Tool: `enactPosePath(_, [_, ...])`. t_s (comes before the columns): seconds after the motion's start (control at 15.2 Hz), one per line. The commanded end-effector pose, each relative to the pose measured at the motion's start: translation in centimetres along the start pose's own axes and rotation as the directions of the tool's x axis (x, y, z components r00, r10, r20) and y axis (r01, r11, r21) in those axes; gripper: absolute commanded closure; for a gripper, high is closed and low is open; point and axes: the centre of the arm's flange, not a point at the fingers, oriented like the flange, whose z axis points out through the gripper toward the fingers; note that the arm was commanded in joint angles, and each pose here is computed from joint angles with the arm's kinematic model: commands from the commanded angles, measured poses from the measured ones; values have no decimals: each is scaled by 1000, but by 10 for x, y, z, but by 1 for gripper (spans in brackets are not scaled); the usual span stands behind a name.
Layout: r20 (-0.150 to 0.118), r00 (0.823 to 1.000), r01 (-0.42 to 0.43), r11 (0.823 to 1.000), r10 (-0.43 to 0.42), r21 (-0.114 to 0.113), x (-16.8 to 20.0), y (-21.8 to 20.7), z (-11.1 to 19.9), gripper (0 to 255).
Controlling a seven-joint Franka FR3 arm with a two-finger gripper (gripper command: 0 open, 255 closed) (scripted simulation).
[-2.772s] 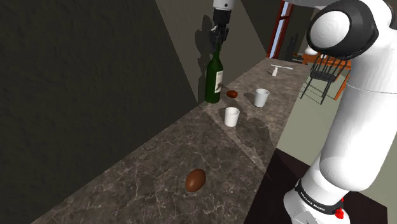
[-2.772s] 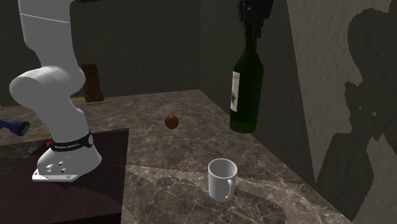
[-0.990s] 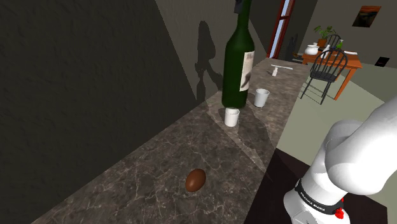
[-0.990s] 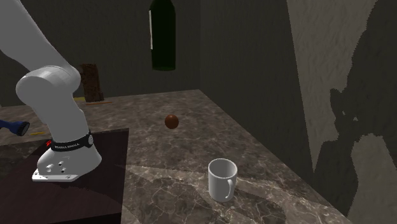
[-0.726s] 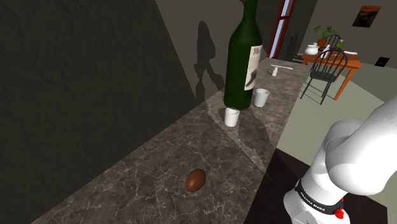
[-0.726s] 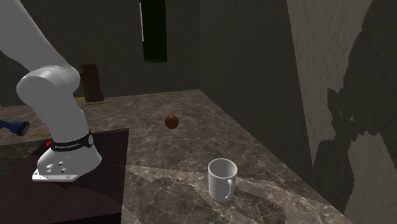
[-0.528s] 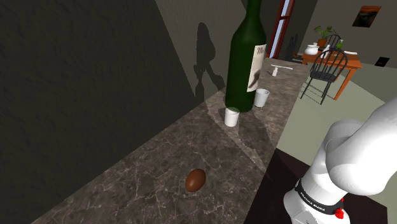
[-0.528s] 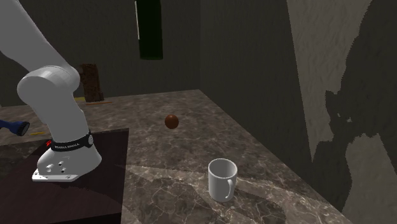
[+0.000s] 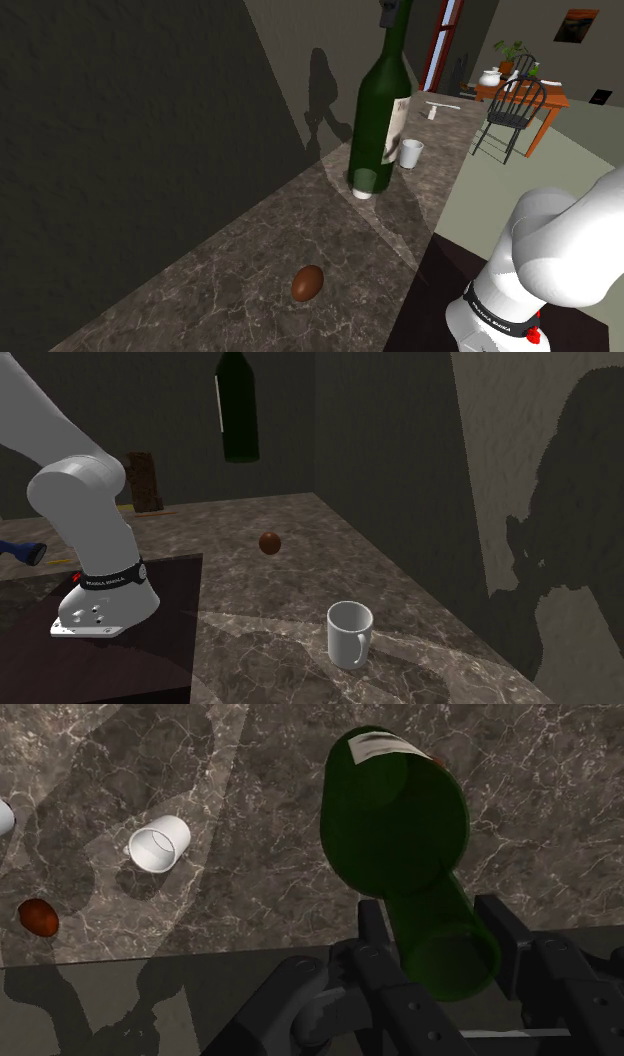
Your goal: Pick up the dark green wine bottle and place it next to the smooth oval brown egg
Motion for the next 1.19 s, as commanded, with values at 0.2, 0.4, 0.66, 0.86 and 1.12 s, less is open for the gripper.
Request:
enactPosePath(0.2, [-1,1000,0,1000,0,0,-2,0,28,255])
enactPosePath(0.4, [-1,1000,0,1000,0,0,-3,0,43,255])
enactPosePath(0.66, [-1,1000,0,1000,0,0,-4,0,64,255])
enactPosePath(0.86, [-1,1000,0,1000,0,0,-6,0,80,255])
enactPosePath(1.12, [-1,1000,0,1000,0,0,-7,0,101,255])
